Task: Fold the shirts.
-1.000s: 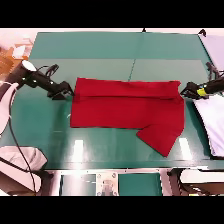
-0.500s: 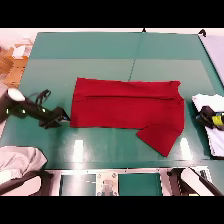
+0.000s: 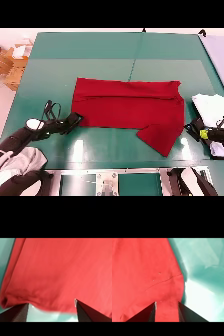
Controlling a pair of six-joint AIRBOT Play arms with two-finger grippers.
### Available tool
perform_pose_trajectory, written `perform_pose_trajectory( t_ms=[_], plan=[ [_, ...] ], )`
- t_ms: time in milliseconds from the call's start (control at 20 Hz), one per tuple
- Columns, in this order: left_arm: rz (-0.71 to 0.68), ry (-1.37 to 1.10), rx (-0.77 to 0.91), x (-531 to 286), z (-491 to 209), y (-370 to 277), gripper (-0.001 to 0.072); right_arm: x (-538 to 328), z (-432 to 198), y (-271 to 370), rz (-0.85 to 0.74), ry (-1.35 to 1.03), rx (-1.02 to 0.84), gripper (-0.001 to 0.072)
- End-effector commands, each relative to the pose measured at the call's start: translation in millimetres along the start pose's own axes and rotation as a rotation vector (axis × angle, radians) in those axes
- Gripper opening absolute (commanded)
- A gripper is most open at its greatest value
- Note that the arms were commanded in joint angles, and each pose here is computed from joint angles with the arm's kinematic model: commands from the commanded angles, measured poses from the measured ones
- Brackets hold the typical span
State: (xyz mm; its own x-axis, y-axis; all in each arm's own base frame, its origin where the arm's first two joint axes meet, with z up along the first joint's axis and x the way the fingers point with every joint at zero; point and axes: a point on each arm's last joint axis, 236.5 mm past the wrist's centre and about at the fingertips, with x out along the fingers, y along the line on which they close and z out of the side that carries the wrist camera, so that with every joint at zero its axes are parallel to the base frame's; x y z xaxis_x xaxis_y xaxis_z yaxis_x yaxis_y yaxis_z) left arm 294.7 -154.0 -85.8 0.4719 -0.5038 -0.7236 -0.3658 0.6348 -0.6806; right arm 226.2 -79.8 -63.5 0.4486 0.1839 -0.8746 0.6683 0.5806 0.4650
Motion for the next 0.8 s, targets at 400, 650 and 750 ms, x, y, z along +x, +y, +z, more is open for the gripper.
perform_pose_trajectory(
  t_ms=[400, 650, 750],
  plan=[
    [-0.025, -0.058, -0.2, 21, -11, -9, 0.002, 9, -13, 14, 0.082, 0.022, 0.055, 0.0431],
    [-0.022, -0.063, -0.159, 21, -10, -9, 0.0021, 2, -29, 7, 0.052, 0.109, 0.056, 0.0499],
    [-0.021, -0.062, -0.138, 21, -10, -9, 0.0021, -3, -45, -8, 0.007, 0.19, 0.1, 0.0488]
  ],
)
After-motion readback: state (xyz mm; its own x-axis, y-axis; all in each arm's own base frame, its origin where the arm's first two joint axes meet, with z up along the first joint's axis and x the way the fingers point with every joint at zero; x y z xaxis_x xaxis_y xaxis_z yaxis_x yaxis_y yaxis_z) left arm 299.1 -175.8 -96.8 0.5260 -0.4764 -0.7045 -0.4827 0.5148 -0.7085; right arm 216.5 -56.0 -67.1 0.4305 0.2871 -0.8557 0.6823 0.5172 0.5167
